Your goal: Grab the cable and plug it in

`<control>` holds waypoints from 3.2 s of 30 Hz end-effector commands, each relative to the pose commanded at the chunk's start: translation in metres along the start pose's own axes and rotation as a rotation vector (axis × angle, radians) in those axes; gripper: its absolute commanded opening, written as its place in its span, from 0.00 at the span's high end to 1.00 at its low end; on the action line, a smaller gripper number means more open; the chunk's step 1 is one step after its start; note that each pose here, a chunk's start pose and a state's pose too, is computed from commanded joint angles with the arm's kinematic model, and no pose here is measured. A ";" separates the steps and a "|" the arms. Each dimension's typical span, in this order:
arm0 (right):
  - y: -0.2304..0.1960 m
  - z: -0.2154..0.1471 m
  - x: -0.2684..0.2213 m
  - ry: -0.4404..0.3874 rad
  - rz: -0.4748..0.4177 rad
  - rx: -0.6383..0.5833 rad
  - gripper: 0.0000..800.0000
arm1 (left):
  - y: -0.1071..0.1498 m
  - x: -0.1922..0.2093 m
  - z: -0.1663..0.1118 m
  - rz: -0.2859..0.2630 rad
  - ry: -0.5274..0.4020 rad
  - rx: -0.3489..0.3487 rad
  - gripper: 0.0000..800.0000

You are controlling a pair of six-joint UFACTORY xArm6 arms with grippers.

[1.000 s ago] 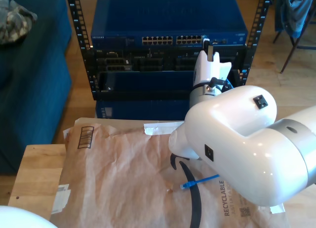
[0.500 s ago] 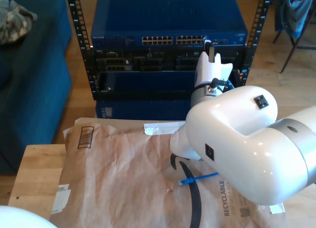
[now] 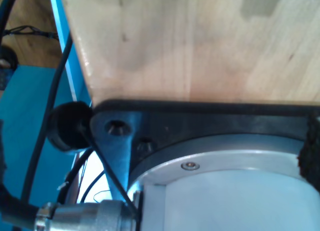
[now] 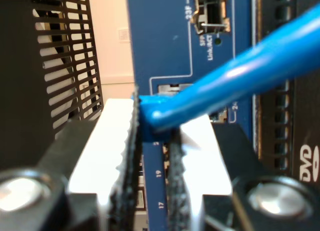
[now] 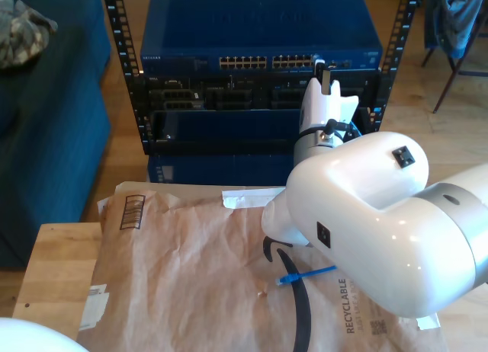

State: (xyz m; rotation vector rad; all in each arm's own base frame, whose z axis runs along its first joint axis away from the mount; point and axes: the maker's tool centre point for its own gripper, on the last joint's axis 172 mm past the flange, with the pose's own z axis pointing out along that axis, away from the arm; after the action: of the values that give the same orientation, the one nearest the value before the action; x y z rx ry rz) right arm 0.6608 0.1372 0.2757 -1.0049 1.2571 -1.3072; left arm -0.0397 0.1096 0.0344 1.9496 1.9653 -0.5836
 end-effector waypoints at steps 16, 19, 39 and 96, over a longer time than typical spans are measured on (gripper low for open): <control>0.008 0.001 0.001 0.001 -0.004 -0.009 1.00 | 0.000 0.000 0.000 -0.001 0.000 -0.001 0.00; 0.010 0.003 -0.001 0.001 -0.002 -0.007 1.00 | 0.000 0.000 0.000 0.000 0.000 0.000 0.00; 0.005 0.007 -0.002 0.006 0.010 0.018 1.00 | 0.000 0.000 0.000 0.000 0.000 0.000 0.00; 0.005 0.008 -0.009 -0.003 0.017 0.023 1.00 | 0.000 0.000 0.000 0.000 0.000 0.000 0.00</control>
State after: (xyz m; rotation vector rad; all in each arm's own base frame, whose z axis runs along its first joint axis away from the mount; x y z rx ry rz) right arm 0.6710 0.1454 0.2719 -0.9783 1.2433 -1.3036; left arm -0.0397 0.1096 0.0344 1.9496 1.9653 -0.5836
